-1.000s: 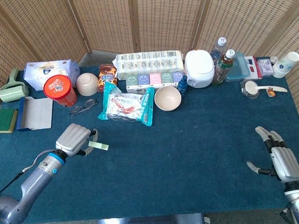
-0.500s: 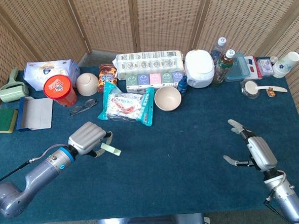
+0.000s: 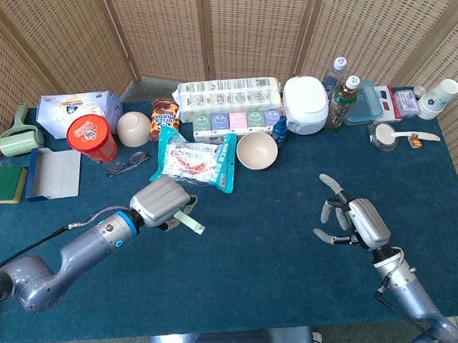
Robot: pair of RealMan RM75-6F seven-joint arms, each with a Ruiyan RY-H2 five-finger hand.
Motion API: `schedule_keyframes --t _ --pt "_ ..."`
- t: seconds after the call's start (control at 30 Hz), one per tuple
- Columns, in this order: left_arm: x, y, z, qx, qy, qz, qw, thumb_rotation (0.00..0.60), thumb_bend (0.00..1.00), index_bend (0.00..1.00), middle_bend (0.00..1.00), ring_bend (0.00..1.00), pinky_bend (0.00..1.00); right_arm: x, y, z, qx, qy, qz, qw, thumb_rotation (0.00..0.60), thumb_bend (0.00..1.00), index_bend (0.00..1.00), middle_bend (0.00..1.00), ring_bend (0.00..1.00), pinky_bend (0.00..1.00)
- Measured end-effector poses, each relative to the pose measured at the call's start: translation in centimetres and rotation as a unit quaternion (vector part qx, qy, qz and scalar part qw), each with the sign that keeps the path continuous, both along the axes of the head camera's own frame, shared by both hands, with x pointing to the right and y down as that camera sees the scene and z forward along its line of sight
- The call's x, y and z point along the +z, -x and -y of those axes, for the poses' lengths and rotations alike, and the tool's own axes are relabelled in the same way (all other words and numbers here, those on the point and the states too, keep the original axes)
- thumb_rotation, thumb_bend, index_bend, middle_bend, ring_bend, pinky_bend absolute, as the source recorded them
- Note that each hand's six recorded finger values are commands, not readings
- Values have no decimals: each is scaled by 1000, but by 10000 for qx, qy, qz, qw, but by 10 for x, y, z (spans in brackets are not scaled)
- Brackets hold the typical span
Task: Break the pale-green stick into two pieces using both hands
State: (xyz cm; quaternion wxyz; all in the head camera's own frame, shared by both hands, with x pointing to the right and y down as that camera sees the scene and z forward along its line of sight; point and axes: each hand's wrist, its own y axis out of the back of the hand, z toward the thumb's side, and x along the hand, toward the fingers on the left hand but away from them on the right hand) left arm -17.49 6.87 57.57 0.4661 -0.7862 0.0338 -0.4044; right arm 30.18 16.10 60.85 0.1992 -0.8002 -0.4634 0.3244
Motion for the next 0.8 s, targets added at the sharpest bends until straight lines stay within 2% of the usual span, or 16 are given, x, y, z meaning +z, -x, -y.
schedule_keyframes --t 0.2,0.37,0.47,0.6,0.8 --pt "0 -9 0 146 -29 54 9999 600 383 671 1000 1000 1000 3 11 2 -93 -80 12 9999 534 269 50 779 934 862" --pt "2 -15 -1 242 -46 92 9997 600 387 671 1000 1000 1000 5 20 1 -185 -65 77 9998 534 297 95 803 948 869" --pt "3 -18 -1 270 -42 104 9996 600 387 671 1000 1000 1000 6 23 2 -216 -72 81 9997 535 314 89 812 954 873" --pt "5 -21 -2 296 -41 128 9995 600 388 671 1000 1000 1000 7 29 3 -247 -97 96 9996 535 322 6 814 955 875" --pt "9 -23 -4 333 -51 177 9993 600 388 671 1000 1000 1000 10 32 3 -239 -61 63 9997 535 303 0 790 930 842"
